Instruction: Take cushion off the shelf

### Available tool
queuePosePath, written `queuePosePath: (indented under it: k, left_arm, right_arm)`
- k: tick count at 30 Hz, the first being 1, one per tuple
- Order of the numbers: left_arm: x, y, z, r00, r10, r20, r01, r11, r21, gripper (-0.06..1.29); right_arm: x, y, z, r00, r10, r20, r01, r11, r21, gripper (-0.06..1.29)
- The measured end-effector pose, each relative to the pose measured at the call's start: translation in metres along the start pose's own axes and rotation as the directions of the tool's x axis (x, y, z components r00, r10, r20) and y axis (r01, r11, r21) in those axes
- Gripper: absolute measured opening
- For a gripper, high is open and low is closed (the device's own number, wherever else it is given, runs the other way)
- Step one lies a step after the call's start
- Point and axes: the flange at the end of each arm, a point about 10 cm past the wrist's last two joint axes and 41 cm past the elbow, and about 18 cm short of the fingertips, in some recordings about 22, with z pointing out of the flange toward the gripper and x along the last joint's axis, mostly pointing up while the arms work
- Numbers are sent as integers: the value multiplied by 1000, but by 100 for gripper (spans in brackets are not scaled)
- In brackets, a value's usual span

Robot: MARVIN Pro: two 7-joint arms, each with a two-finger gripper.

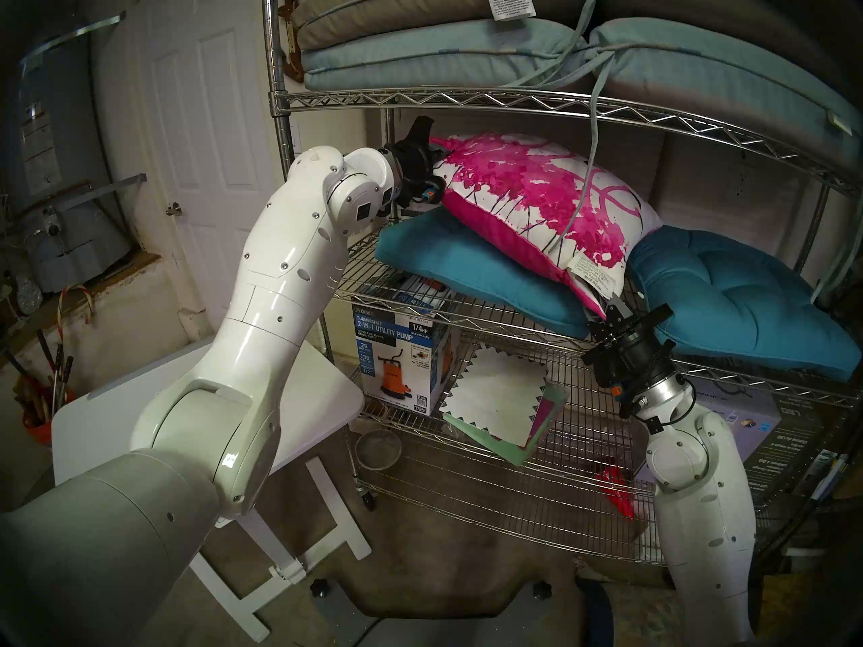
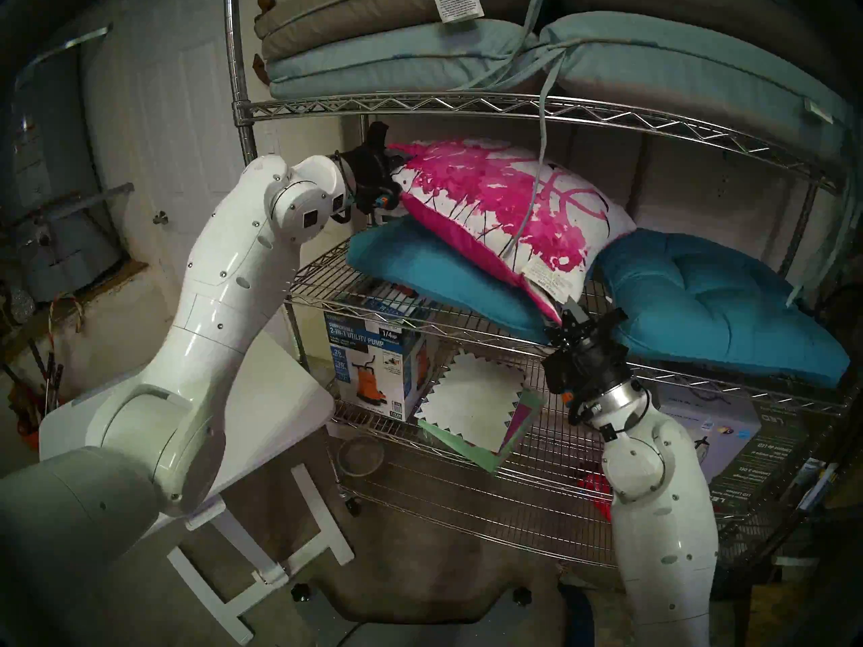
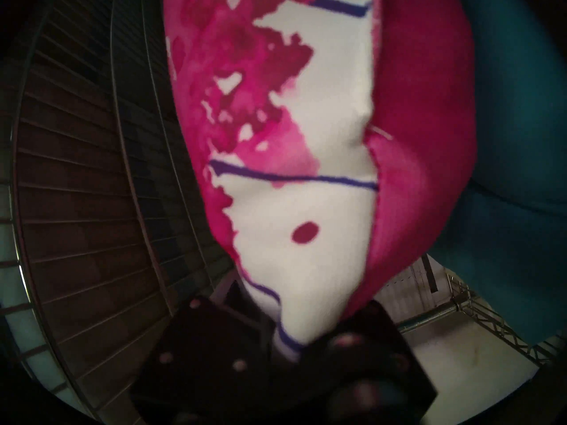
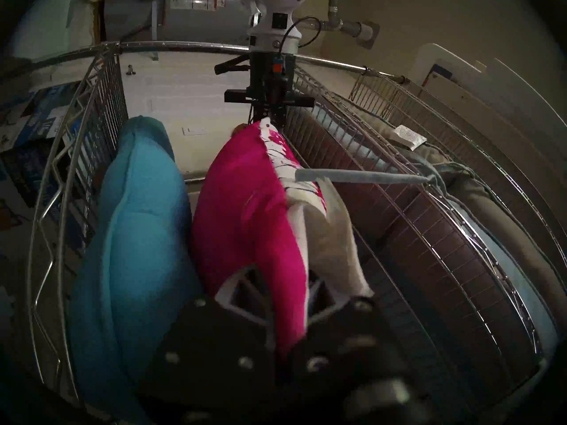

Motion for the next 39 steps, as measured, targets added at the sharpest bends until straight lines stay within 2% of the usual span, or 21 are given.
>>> queuePosePath:
  k: [8,14,19,24,30,35,39]
  left_arm:
    - [-4,7,-22,1000,-3,6,3,1000,-16,8]
    - [1,6,-34,1000,3,8,-3,1000,-22,8]
    - [23,-5,-36,1000,19,3,-19,1000,-15,8]
    - [53,-26,-35,999,49,-2,-49,999,5,8]
    - [81,-46,-38,998,66,14,-66,998,19,8]
    - [95,-57,-48,997,65,47,-66,998,16,8]
    - [97,-61,-58,995,62,75,-63,998,8,8]
  right_arm:
    - [26,-2,-6,999,35,-1,-35,999,-2,4]
    - [39,-1,-17,998,59,-3,-59,998,-2,4]
    - [35,6,-35,997,73,19,-73,997,-12,4]
    - [26,17,-54,996,81,46,-79,996,-34,4]
    - [22,27,-73,993,97,59,-95,994,-47,4]
    - [29,33,-87,991,126,51,-124,991,-54,4]
    - [42,35,-92,988,154,33,-152,987,-56,4]
